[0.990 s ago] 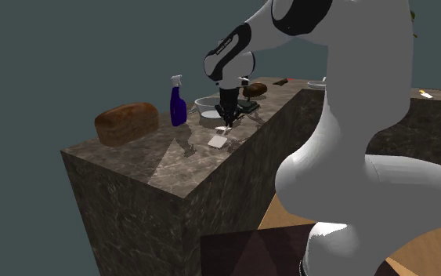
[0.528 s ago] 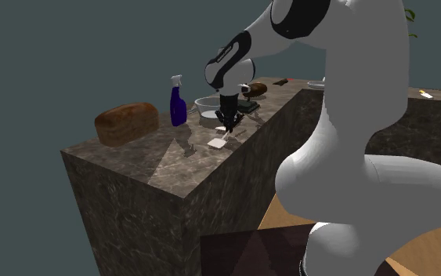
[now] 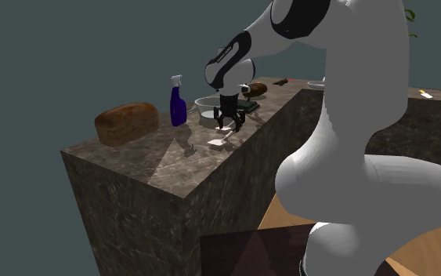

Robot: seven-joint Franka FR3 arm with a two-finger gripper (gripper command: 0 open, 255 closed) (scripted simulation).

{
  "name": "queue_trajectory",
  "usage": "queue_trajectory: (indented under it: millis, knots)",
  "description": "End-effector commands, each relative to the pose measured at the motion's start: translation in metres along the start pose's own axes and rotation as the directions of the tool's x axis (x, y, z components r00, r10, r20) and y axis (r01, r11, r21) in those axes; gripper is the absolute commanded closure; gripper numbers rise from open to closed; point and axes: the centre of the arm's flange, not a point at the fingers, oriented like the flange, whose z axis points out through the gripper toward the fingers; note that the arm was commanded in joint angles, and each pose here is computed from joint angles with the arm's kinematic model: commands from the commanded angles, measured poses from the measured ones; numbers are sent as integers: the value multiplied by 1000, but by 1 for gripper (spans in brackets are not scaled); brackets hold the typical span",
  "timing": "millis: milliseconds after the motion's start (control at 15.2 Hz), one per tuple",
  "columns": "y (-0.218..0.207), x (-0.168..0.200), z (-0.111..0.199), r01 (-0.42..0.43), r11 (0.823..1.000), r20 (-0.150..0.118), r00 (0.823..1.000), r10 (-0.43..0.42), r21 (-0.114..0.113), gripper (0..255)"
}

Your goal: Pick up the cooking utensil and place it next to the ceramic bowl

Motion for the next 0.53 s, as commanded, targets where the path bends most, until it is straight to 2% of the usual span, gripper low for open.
queue_trajectory:
  millis: [0, 132, 396, 462]
  knots:
    - [0, 0, 0, 0, 1000, 0, 1000, 0, 0, 0]
    - [0, 0, 0, 0, 1000, 0, 1000, 0, 0, 0]
    - [0, 0, -50, 0, 1000, 0, 1000, 0, 0, 0]
    - [0, 0, -50, 0, 1000, 0, 1000, 0, 0, 0]
